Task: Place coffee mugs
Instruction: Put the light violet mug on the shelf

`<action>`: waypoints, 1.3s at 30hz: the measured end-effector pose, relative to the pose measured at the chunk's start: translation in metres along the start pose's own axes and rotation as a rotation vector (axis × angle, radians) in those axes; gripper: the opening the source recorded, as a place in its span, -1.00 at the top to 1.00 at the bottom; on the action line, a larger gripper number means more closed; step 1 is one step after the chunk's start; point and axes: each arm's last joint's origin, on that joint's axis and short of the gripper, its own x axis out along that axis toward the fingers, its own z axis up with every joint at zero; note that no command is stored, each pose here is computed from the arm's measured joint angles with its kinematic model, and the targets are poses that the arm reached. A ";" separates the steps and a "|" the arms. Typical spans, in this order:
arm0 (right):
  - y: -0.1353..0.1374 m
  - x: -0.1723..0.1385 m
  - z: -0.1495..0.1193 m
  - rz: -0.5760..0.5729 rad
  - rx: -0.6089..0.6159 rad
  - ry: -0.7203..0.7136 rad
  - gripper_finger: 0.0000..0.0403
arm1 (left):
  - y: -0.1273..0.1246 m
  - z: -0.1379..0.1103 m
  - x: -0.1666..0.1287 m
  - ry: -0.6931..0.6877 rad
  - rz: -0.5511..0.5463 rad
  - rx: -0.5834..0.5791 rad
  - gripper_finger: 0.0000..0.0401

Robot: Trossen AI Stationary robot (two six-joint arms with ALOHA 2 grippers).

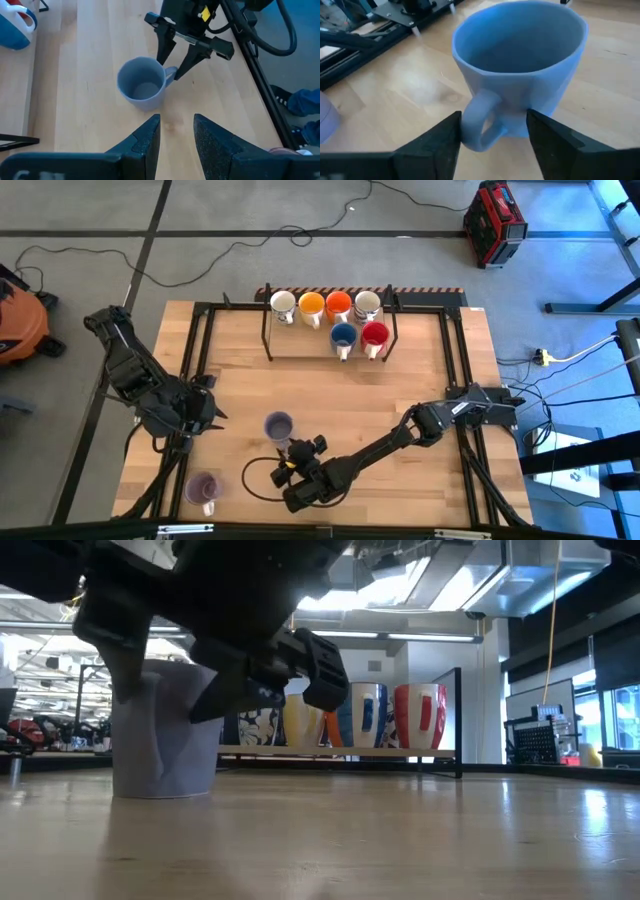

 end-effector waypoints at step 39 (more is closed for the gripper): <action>-0.050 0.020 0.080 -0.347 -0.153 -0.029 0.88 | 0.000 0.000 0.000 -0.005 0.010 0.011 0.44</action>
